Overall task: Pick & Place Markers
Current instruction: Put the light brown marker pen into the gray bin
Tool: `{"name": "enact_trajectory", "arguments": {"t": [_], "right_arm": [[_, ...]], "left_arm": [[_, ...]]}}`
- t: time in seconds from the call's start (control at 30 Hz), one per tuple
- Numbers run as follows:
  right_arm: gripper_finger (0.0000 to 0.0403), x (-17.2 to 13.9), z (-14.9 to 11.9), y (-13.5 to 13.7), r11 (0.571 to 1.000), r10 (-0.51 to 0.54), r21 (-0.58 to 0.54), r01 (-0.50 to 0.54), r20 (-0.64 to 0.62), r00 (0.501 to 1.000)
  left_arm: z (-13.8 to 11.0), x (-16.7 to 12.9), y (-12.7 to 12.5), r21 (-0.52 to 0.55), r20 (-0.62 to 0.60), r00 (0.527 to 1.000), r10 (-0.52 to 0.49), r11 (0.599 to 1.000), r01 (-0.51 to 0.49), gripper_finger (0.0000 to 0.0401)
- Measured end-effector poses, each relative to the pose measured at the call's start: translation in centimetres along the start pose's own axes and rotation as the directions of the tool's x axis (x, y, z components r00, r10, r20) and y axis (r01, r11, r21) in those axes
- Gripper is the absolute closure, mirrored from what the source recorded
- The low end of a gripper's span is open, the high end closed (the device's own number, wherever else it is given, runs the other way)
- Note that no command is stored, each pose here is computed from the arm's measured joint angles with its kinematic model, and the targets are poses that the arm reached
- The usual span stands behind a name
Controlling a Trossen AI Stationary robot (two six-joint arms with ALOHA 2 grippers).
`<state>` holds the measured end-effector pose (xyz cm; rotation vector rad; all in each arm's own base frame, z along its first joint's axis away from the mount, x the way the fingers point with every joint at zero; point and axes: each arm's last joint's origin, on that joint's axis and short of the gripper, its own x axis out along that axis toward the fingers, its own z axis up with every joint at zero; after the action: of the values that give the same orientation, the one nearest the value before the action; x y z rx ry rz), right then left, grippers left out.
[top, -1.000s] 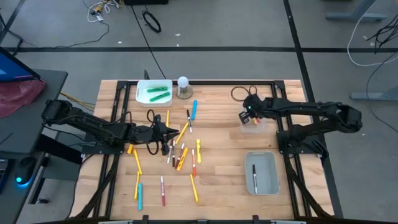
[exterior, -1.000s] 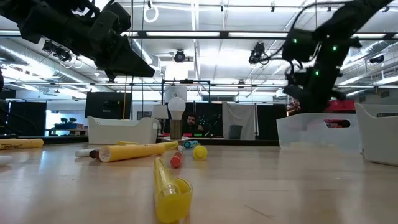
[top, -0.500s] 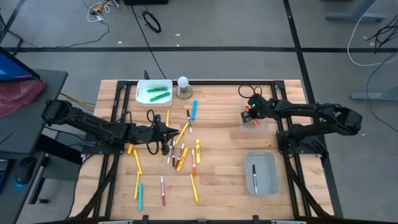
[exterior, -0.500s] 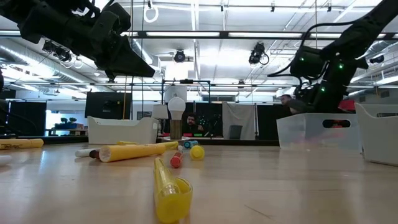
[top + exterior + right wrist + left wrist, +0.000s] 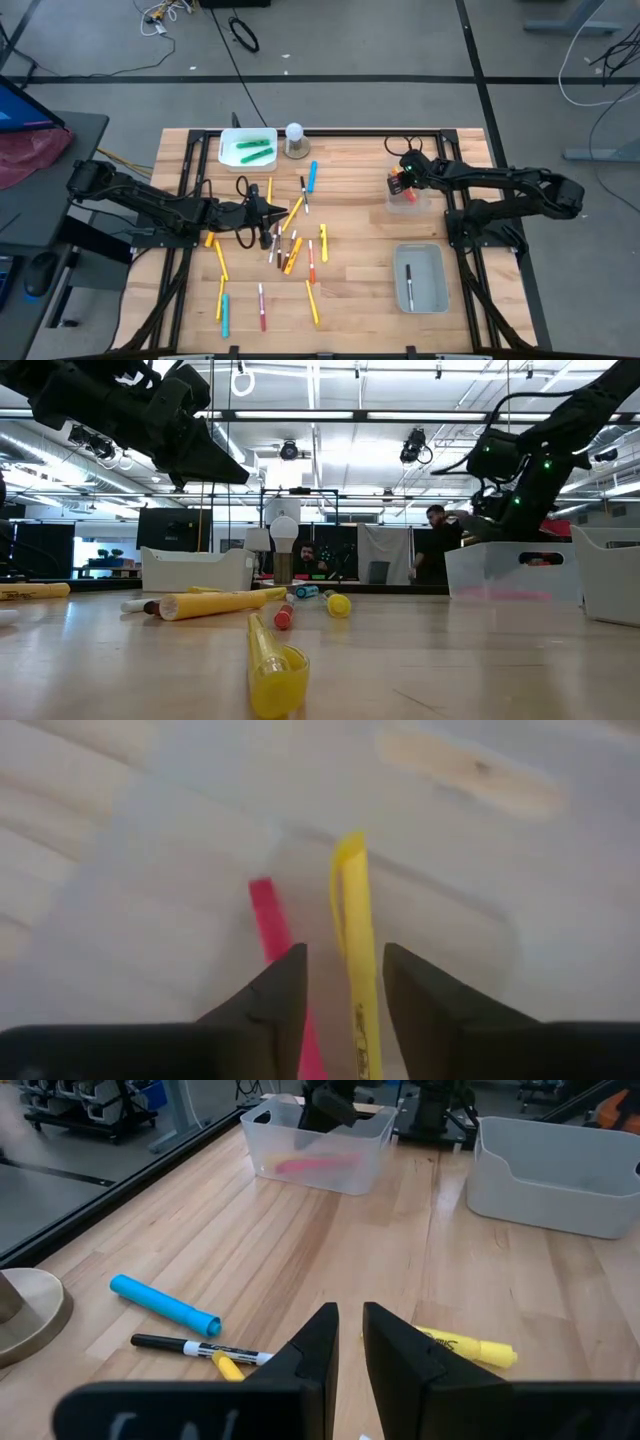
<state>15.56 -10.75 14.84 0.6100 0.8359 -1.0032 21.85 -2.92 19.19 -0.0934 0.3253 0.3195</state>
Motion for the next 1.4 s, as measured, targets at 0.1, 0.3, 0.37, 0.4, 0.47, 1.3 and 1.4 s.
{"name": "enact_trajectory", "arguments": {"t": [0.1,0.3,0.37,0.4,0.47,1.3,1.4], "right_arm": [[0.0248,-1.2,0.8,0.2,0.999,0.041,0.006,-0.041,0.028,0.999],[0.0251,-4.8,2.3,1.5,0.981,0.194,-0.035,-0.191,0.127,0.973],[0.0258,-6.1,2.5,2.7,0.959,0.281,-0.08,-0.271,0.183,0.942],[0.0261,-6.7,2.4,3.3,0.941,0.337,-0.106,-0.321,0.21,0.918],[0.0269,-7.8,2.0,5.0,0.891,0.452,-0.17,-0.421,0.249,0.857],[0.0334,-7.9,-10.0,19.0,0.507,0.826,-0.652,-0.564,0.181,0.534],[0.0337,-7.7,-9.7,19.2,0.509,0.832,-0.655,-0.558,0.208,0.515]], "left_arm": [[0.0,0.0,0.0,0.0,0.0,1.0,0.0,1.0,0.0,0.0346],[0.0,0.0,0.0,-0.016,0.002,1.0,0.0,1.0,0.0,0.0346],[0.0,0.0,0.0,-0.027,0.003,1.0,-0.001,1.0,0.001,0.0346],[0.0,0.0,0.0,-0.033,0.003,1.0,-0.001,0.999,0.001,0.0346],[0.0,0.0,0.0,-0.051,0.001,1.0,-0.014,0.999,0.014,0.0346],[-3.0,-3.2,-4.4,-0.141,-0.332,0.903,-0.273,0.961,0.239,0.0338],[-3.7,-3.5,-4.8,-0.139,-0.344,0.911,-0.226,0.972,0.189,0.0311]]}}
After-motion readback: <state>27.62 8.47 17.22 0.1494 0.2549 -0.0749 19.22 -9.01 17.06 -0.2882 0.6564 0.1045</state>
